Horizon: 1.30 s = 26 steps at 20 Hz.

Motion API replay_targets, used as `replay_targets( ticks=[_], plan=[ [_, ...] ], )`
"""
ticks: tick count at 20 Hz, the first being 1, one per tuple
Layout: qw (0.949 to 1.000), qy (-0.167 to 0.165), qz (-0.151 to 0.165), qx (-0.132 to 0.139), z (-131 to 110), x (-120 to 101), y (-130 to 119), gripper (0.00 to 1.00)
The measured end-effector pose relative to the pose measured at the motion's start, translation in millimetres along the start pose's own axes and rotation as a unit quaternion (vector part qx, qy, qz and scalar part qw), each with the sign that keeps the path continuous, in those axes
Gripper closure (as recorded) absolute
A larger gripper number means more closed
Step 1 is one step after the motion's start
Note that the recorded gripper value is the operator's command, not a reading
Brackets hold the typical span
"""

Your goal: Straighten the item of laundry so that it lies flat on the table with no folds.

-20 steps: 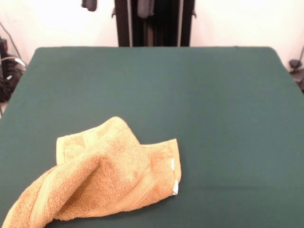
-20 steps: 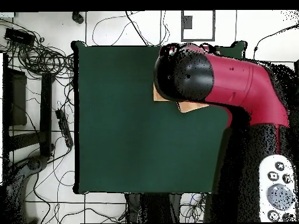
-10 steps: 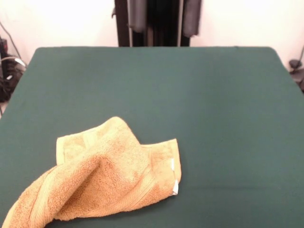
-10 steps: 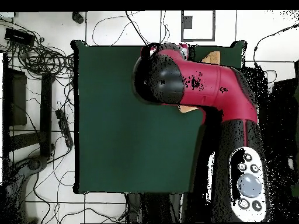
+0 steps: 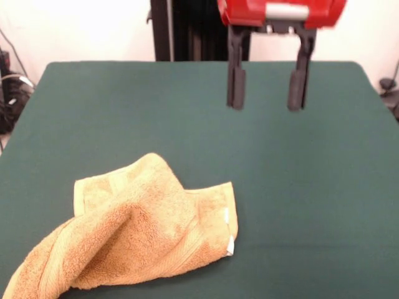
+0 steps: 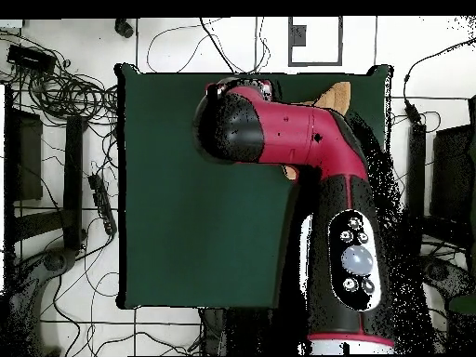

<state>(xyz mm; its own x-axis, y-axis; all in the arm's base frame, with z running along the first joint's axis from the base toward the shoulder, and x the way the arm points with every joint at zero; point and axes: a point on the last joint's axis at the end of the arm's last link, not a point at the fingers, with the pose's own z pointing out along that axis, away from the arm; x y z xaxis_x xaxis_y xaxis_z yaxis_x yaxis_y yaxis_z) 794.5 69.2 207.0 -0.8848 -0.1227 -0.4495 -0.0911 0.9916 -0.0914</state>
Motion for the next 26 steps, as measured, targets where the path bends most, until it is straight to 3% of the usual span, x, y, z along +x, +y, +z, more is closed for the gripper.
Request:
replay_targets(
  ticks=[14,20,26],
  plan=[
    [0.9969,0.072,0.027,-0.019,103.7,76.1,-5.5,0.0],
    [0.9952,0.085,0.042,-0.021,128.9,91.7,-20.7,0.0],
    [0.9944,0.091,0.049,-0.02,136.2,98.7,-29.4,0.0]
  ],
)
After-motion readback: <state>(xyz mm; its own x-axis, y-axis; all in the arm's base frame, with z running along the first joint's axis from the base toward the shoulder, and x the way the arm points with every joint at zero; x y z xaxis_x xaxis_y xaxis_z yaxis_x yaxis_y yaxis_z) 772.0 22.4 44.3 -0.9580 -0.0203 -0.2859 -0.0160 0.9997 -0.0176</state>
